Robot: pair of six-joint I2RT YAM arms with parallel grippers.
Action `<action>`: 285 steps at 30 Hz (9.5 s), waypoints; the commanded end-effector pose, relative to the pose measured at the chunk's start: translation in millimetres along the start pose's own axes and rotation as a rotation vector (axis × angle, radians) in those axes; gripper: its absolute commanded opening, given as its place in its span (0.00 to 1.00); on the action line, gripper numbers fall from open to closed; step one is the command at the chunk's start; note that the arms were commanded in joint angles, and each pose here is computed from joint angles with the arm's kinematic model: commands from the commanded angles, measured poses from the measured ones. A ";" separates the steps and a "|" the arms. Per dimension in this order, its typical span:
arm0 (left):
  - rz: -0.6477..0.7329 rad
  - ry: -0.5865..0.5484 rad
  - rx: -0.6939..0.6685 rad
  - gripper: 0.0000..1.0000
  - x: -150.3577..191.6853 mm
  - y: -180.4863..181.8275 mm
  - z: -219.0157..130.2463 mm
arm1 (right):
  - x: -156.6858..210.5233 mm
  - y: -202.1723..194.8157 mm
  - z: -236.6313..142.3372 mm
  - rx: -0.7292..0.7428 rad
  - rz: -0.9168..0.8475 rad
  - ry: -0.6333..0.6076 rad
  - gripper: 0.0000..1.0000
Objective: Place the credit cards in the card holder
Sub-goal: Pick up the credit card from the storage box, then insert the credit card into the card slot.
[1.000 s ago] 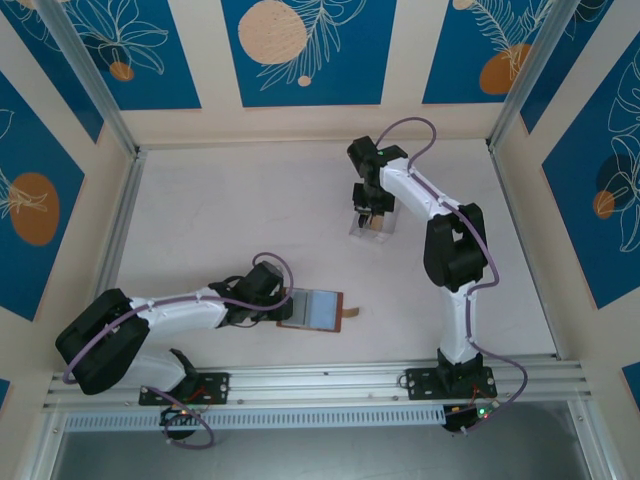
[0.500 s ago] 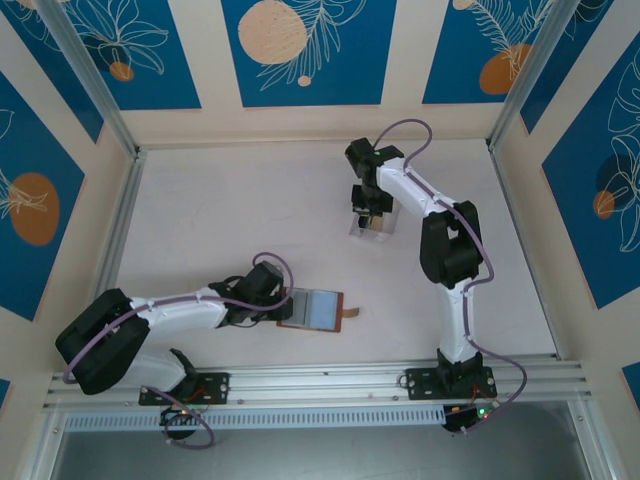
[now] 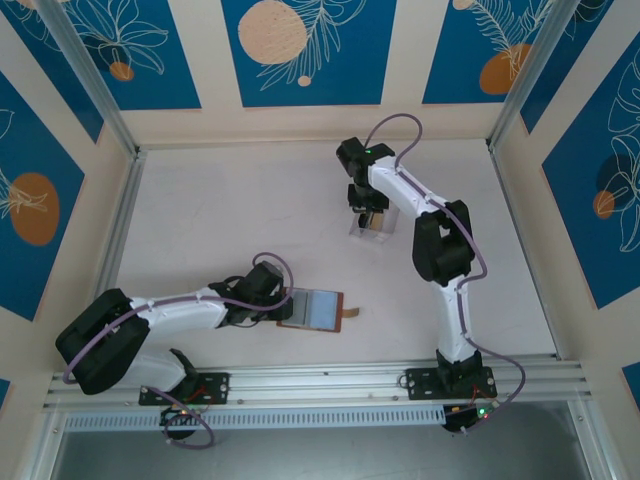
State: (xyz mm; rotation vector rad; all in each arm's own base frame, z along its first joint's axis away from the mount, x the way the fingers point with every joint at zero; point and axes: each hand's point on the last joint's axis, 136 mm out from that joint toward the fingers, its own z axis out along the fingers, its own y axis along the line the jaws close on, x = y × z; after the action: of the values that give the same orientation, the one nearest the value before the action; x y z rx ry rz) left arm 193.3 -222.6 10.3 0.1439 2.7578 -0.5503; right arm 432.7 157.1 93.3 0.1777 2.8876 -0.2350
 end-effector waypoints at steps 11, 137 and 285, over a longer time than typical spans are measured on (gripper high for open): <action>-0.003 0.091 -0.013 0.38 32.1 15.5 28.5 | 8.4 -17.0 9.2 0.088 -0.015 0.041 0.17; -0.008 0.121 -0.096 0.28 56.0 12.1 33.2 | 240.4 90.0 -39.3 -0.915 0.161 -0.112 0.00; -0.005 0.100 -0.118 0.38 57.3 21.5 24.5 | 231.9 63.7 -34.8 -0.419 -0.201 0.099 0.24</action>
State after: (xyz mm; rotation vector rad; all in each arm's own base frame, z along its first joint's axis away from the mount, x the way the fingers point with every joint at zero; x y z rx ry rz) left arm 201.6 -254.1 17.6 0.0750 2.6162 -0.6204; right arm 214.9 290.2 70.3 -0.1553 2.9069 0.6263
